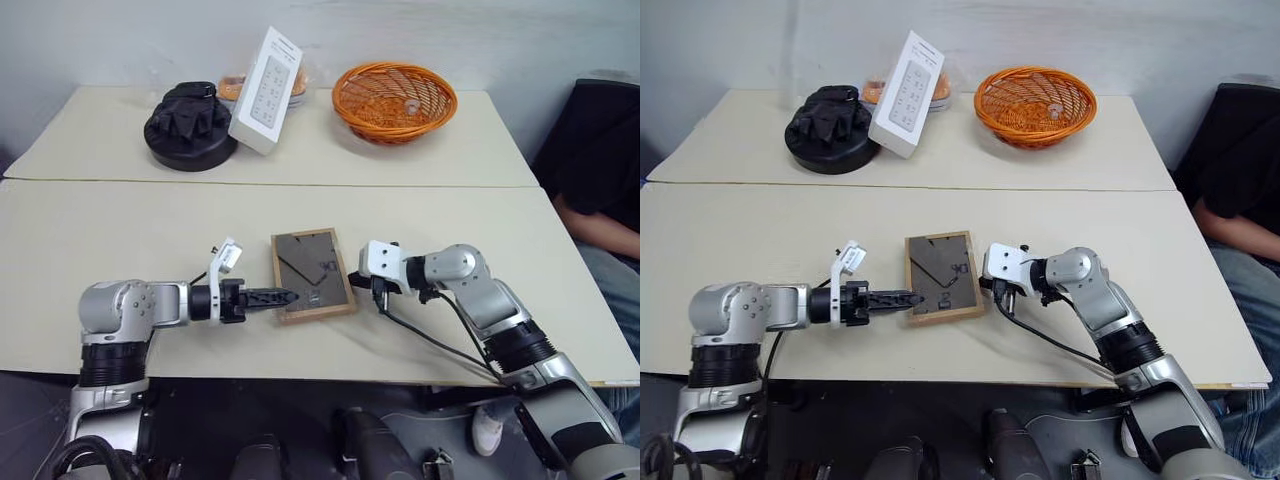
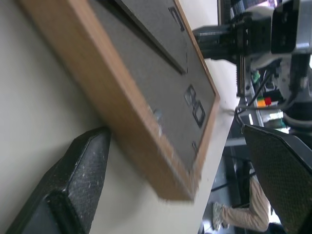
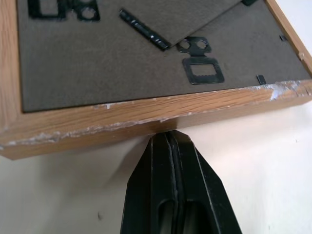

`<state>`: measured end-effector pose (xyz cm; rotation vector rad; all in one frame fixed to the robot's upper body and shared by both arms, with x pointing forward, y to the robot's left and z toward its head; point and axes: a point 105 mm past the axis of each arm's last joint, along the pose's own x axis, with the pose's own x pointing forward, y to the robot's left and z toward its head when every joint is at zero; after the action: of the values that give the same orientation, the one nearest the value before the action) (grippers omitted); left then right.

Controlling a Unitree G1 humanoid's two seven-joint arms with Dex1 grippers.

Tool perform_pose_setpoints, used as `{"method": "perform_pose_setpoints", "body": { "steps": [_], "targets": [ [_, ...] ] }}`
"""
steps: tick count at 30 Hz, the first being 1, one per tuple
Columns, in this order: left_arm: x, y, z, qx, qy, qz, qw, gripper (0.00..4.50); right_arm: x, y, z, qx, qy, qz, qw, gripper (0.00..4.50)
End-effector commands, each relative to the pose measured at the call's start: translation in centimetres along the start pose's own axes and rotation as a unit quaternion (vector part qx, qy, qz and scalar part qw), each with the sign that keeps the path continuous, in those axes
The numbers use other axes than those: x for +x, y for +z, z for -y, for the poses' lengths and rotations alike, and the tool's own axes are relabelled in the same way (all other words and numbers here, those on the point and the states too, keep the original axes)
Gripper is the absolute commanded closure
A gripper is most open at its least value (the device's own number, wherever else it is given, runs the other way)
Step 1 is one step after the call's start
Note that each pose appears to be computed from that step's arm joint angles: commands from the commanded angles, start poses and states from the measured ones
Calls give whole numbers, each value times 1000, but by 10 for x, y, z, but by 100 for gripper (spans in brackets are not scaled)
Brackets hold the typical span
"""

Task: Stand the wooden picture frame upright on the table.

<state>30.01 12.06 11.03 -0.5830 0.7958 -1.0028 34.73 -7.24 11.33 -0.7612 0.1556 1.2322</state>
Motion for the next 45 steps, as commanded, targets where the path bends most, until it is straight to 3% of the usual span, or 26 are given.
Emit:
{"method": "perform_pose_setpoints", "body": {
  "steps": [1, 4, 6, 16, 20, 26, 32, 39, 45],
  "targets": [
    [20, -10, -2, -40, -4, -16, 999, 1, 3, 17, -1, -20, -1, 23, 1000, 450],
    [23, 0, 5, -40, -18, 3, 999, 1, 2, 17, -2, -20, -1, 23, 1000, 450],
    [20, 8, 8, -41, -23, 19, 999, 41, 1, 15, -2, -20, -3, 21, 1000, 450],
    [-6, 18, 21, -30, -54, 44, 997, 329, -16, 10, 4, -3, -29, 26, 999, 450],
    [-12, 18, 31, -7, -69, 48, 996, 328, -39, 20, 13, 54, -43, 59, 996, 396],
    [-15, 20, 47, 38, -79, 48, 995, 328, -81, 77, 27, 171, -17, 186, 967, 200],
    [-11, 26, 58, 76, -91, 46, 992, 328, -66, 108, 31, 197, 5, 220, 955, 2],
    [-9, 31, 80, 109, -136, 40, 984, 328, -33, 118, 13, 190, 39, 214, 957, 0],
    [-10, 30, 67, 111, -104, 41, 988, 328, -62, 142, -1, 177, 90, 265, 944, 0]
  ]
}}
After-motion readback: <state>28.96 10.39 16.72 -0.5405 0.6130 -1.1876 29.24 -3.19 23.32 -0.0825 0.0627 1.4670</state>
